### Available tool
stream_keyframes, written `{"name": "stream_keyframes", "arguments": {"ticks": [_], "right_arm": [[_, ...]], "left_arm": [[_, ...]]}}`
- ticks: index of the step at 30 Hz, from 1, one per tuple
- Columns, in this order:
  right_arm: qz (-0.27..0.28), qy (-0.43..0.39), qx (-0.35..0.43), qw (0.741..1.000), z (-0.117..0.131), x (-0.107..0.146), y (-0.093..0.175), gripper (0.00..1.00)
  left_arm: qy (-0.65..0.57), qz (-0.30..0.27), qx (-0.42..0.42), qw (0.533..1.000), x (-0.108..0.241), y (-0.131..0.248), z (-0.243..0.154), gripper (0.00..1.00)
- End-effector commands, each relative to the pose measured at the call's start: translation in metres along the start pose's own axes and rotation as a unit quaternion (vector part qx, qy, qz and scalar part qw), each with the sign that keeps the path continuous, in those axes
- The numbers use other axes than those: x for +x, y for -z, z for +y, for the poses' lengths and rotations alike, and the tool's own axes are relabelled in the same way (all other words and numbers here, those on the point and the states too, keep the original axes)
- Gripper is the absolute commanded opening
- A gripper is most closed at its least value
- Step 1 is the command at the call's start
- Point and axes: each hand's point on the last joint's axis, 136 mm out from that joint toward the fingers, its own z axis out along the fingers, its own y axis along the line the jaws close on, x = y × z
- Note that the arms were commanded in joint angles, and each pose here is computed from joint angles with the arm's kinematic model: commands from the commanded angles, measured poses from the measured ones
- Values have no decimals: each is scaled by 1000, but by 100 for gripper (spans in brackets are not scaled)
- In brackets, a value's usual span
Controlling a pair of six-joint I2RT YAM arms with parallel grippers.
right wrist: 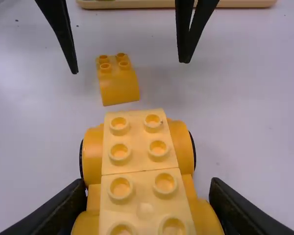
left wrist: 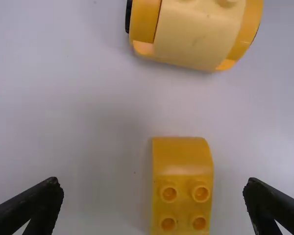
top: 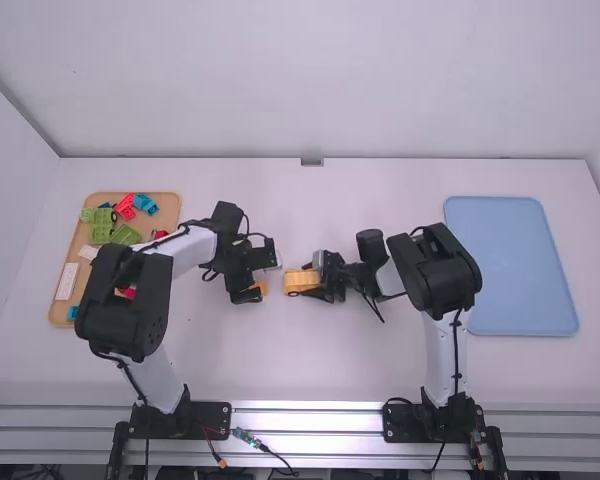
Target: Assemble lego blocks to make yellow taxi
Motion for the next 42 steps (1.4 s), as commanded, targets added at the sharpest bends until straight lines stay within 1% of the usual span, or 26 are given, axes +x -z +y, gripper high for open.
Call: {"name": "stream_keyframes", "arguments": {"ticks": [1, 3, 5, 7, 9, 12, 13, 15, 19, 21, 24, 26, 27, 28, 32, 34, 37, 39, 40, 42], "right_arm": [[26, -21, 13, 999, -2, 15, -2, 51], [26, -21, 13, 999, -2, 15, -2, 52], [26, -21, 13, 999, -2, 15, -2, 52], [25, -27, 15, 999, -2, 15, -2, 54], [25, -32, 14, 999, -2, 15, -2, 55], [25, -32, 15, 999, -2, 15, -2, 55], [25, -31, 15, 999, -2, 15, -2, 55], [25, -31, 14, 999, -2, 15, -2, 53], [25, -32, 15, 999, -2, 15, -2, 54], [25, -32, 14, 999, -2, 15, -2, 54], [25, -32, 14, 999, -2, 15, -2, 58], [25, -32, 14, 999, -2, 15, -2, 58], [25, -32, 14, 999, -2, 15, -2, 63], [25, -32, 14, 999, -2, 15, -2, 65], [25, -32, 14, 999, -2, 15, -2, 66], [25, -32, 14, 999, -2, 15, -2, 66], [25, -32, 14, 999, -2, 15, -2, 66], [25, -32, 14, 999, -2, 15, -2, 66], [25, -32, 14, 999, -2, 15, -2, 67], [25, -32, 14, 999, -2, 15, -2, 72]], "left_arm": [[-2, 3, -8, 1000, -1, 8, 2, 99], [1, 30, -15, 999, 8, 8, 4, 99], [-7, 22, -12, 1000, 6, 8, 3, 99], [-44, -11, 6, 999, -1, 10, -2, 99], [-81, -65, 26, 994, -11, 17, -8, 99], [-81, -118, 31, 989, -11, 31, -6, 99], [-84, -126, 33, 988, -10, 33, -6, 99], [-94, -167, 35, 981, -10, 37, -8, 99], [-95, -219, 10, 971, -10, 26, -8, 99], [-89, -229, -3, 969, -11, 21, -7, 99], [-67, -254, -31, 964, -13, 9, -6, 99], [-50, -258, -38, 964, -11, 5, -6, 99], [-38, -260, -41, 964, -11, 3, -5, 99], [-28, -263, -42, 963, -11, 3, -5, 99], [-12, -265, -43, 963, -11, 2, -4, 99], [-11, -255, -45, 966, -7, 0, -4, 99], [0, -226, -50, 973, 3, -5, -3, 99], [0, -225, -48, 973, 4, -6, -4, 100], [-11, -226, -47, 973, 4, -7, -7, 100], [-45, -236, -41, 970, 2, -7, -15, 95]]}}
